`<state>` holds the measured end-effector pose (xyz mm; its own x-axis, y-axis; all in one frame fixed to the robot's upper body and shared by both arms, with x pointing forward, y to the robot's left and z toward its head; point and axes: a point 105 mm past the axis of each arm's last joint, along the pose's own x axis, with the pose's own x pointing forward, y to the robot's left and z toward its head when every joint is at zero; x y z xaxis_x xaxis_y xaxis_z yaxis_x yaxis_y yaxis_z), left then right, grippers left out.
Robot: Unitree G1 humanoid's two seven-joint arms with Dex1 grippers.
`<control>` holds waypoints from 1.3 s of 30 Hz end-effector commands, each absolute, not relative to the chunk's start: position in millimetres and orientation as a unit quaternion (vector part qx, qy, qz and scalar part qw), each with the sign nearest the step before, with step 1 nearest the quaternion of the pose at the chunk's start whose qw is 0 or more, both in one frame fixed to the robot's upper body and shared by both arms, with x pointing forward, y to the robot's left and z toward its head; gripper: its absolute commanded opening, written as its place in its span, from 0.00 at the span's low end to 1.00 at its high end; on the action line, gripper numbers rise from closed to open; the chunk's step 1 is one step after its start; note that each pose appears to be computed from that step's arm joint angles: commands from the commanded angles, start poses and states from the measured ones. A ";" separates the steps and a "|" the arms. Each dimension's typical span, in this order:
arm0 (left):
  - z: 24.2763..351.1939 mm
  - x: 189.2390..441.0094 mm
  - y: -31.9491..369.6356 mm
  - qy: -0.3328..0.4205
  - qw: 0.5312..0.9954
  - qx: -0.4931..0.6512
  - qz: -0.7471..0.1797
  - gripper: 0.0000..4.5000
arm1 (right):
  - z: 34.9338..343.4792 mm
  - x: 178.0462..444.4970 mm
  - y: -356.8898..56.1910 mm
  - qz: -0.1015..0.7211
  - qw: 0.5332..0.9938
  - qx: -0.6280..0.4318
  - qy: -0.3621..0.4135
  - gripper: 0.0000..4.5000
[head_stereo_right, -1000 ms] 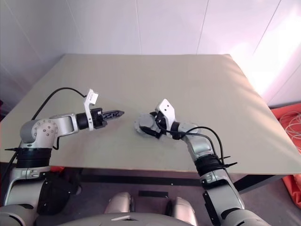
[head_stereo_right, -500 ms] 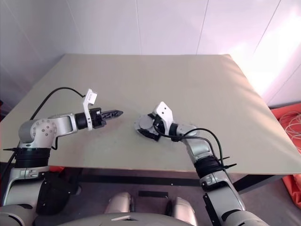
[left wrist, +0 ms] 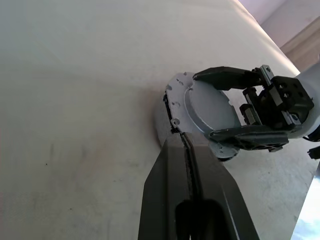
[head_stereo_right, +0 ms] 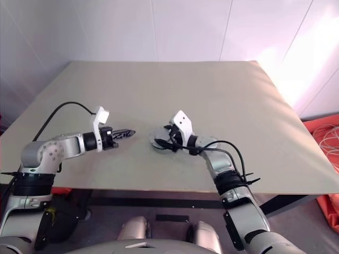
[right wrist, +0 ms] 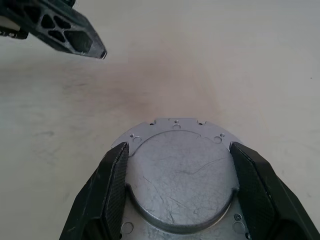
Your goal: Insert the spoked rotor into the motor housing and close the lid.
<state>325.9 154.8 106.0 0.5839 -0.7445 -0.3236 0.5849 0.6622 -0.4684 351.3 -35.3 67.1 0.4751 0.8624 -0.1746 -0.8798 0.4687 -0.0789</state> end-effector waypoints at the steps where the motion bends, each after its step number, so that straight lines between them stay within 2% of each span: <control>1: 122.3 328.8 157.5 0.222 0.884 -0.140 -0.387 0.00 | 86.4 354.9 -29.7 0.514 0.853 -0.083 0.020 0.69; 10: 123.0 329.8 160.7 0.218 0.886 -0.144 -0.382 0.00 | 68.9 344.9 -34.4 0.537 0.836 -0.099 0.051 0.69; 19: 124.0 330.3 157.3 0.217 0.884 -0.149 -0.386 0.00 | 47.9 345.0 -39.6 0.529 0.839 -0.099 0.083 0.69; 30: 124.6 328.9 154.0 0.217 0.881 -0.155 -0.391 0.00 | 49.9 354.4 -36.3 0.517 0.846 -0.101 0.080 0.69; 39: 125.4 328.3 158.9 0.220 0.880 -0.174 -0.383 0.00 | 46.9 350.2 -35.3 0.536 0.833 -0.109 0.089 0.69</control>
